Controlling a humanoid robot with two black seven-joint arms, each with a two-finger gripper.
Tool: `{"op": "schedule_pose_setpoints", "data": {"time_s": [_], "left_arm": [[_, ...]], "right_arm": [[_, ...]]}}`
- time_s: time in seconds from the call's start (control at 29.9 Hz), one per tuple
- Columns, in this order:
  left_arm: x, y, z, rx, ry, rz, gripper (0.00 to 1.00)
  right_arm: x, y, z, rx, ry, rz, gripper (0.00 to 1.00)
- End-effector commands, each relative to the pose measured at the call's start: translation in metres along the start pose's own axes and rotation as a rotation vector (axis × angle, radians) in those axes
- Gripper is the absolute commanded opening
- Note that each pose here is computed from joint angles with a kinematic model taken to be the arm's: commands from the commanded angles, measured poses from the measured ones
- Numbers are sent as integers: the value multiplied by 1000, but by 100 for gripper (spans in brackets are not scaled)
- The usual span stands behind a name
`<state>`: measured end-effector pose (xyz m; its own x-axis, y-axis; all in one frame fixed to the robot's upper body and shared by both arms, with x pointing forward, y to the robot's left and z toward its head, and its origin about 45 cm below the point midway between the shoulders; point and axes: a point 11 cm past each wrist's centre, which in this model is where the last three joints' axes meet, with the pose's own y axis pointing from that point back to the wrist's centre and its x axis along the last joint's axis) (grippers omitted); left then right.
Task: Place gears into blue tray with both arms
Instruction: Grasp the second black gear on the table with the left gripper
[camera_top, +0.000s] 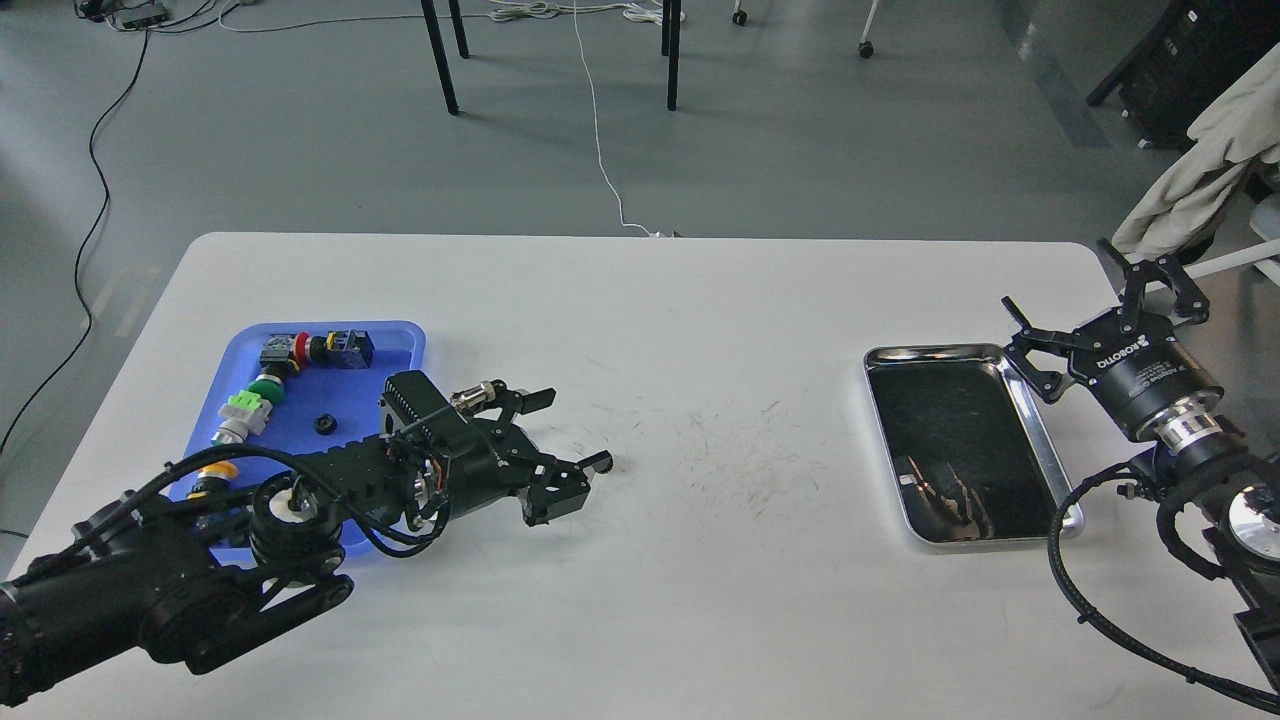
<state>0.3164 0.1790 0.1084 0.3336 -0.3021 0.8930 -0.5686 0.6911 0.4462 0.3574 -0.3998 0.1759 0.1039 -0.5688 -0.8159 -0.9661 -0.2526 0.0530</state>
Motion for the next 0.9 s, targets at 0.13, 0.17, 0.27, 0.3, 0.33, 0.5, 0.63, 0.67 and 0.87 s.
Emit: {"op": "schedule_pose_setpoints", "data": {"time_s": [0.13,0.17,0.27,0.3,0.33,0.5,0.63,0.67,0.87], "left_arm": [[-13,-12,10,-1,29,12,92],[-14,-12,9,3,30,13,91],[-17,-14,9,11,34,17,88],[-17,-17,11,8,38,22,88],[-17,-18,12,7,39,27,87],[-18,-23,16,3,45,26,78],[-23,-23,17,7,52,21,69],[-25,-23,19,4,57,18,68],[-32,-24,21,9,70,6,56]], "right_arm": [[-1,-2,1,-7,10,-2,97],[-1,-2,1,-10,11,-2,97],[1,-1,-1,-7,15,6,97],[2,-1,-2,-7,17,8,97],[2,0,-3,-7,18,9,97],[2,0,-3,-7,18,9,97],[1,-1,-3,-6,20,8,97],[1,-1,-4,-5,20,6,97],[1,-1,-4,-4,19,6,97]]}}
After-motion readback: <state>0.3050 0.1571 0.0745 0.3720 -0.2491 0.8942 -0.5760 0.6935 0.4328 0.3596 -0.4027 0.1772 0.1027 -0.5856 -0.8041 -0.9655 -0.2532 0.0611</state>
